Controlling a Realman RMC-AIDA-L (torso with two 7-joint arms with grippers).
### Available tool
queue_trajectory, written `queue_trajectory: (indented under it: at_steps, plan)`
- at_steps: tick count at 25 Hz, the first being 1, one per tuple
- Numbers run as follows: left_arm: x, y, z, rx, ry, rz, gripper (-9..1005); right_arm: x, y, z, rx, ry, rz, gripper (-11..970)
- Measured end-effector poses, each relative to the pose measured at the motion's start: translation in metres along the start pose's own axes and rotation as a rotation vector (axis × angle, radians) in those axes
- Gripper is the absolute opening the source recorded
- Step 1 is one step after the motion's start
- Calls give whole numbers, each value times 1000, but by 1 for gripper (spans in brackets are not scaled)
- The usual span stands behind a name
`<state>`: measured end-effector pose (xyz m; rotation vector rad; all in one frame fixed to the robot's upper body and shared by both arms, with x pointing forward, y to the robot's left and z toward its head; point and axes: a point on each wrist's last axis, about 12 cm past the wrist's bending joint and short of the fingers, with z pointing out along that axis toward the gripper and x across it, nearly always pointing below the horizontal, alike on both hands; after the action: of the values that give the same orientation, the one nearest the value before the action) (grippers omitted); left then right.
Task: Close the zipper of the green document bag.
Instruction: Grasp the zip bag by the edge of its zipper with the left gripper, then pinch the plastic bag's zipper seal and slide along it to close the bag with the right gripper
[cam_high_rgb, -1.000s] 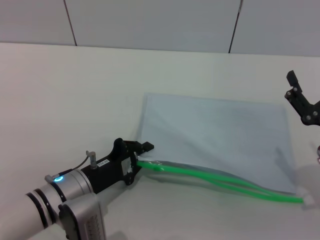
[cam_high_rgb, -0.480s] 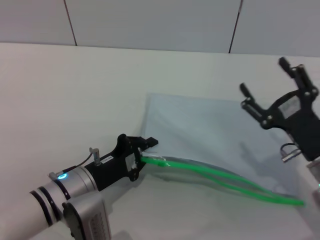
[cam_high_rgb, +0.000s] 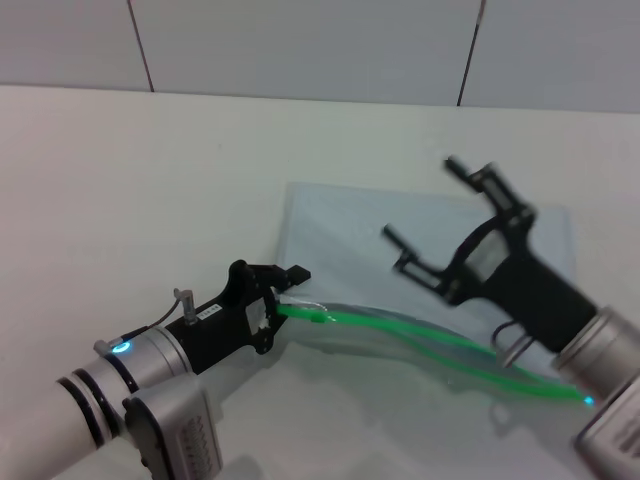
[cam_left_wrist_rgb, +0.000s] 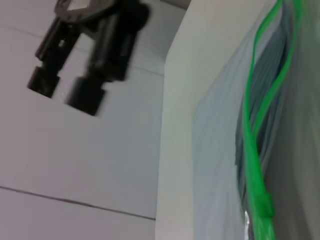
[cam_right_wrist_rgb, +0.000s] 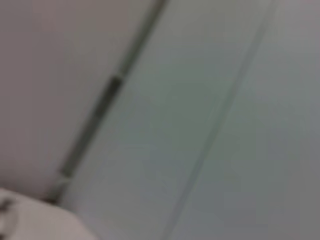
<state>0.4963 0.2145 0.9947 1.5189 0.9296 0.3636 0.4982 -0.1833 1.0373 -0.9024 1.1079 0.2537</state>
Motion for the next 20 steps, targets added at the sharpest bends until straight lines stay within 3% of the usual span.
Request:
queue_trajectory:
  at_steps: [5,9,20]
  plan:
    - [-1,1,0,-9,-1,-50,56,0,22,10,-219,11,-8,870]
    - [0,2,0,-13,-5,-74,56,0,36,13,-332,21,-41,863]
    - [-5,3,3,-11,-35,-72,58,7,47,21,-391,86,-211,849]
